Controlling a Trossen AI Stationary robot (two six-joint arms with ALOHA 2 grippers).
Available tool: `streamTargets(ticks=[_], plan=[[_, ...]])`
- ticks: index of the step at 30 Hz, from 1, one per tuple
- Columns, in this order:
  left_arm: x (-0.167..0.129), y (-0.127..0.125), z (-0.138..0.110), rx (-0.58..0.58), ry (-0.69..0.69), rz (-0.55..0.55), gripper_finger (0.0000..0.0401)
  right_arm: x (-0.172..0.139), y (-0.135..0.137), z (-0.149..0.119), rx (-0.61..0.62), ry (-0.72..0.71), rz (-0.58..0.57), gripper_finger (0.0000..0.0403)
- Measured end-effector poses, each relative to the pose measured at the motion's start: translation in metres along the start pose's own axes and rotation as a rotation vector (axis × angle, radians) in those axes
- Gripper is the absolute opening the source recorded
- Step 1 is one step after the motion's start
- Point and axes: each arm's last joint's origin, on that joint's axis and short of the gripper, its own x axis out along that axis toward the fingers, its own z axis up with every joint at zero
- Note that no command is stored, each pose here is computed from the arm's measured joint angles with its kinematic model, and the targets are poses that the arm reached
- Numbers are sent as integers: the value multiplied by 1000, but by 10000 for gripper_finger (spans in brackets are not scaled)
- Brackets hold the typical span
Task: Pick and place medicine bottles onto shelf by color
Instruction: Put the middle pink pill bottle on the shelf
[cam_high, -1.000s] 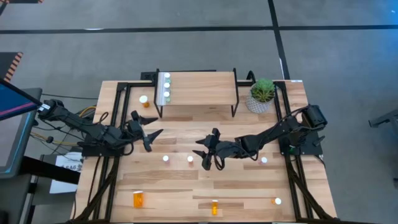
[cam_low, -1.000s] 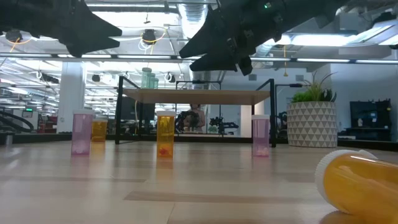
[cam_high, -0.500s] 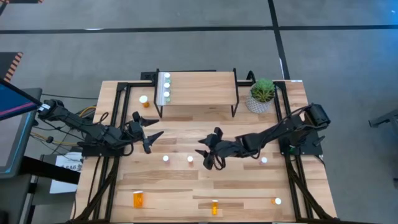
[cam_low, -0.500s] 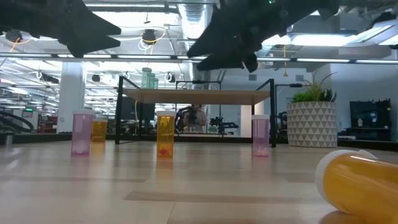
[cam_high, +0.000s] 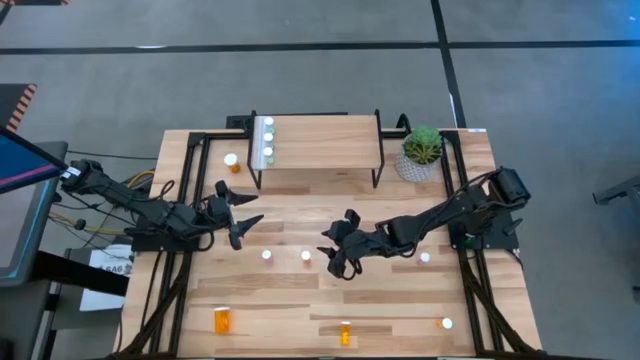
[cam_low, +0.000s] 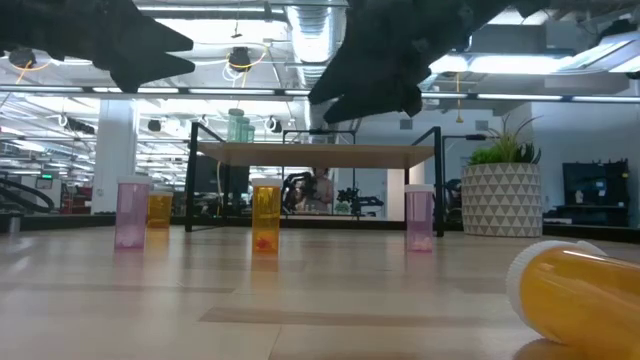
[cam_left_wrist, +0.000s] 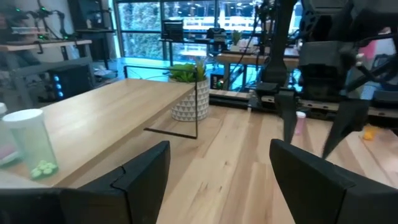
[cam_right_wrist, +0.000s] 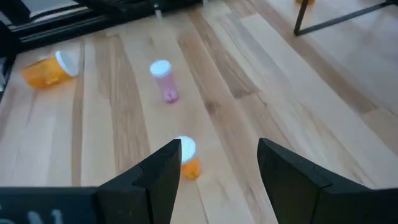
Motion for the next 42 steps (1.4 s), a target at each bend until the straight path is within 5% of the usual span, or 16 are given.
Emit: streamTargets(ticks=[11,26,42], plan=[[0,0,0,-16,3,-8,265,-7,-11,-29,118,252,-160,234],[0,0,0,-17,3,-7,265,-13,-19,-41,189,361,-260,234],[0,0,0,-19,3,-6,265,-14,-17,-43,257,414,-224,234]])
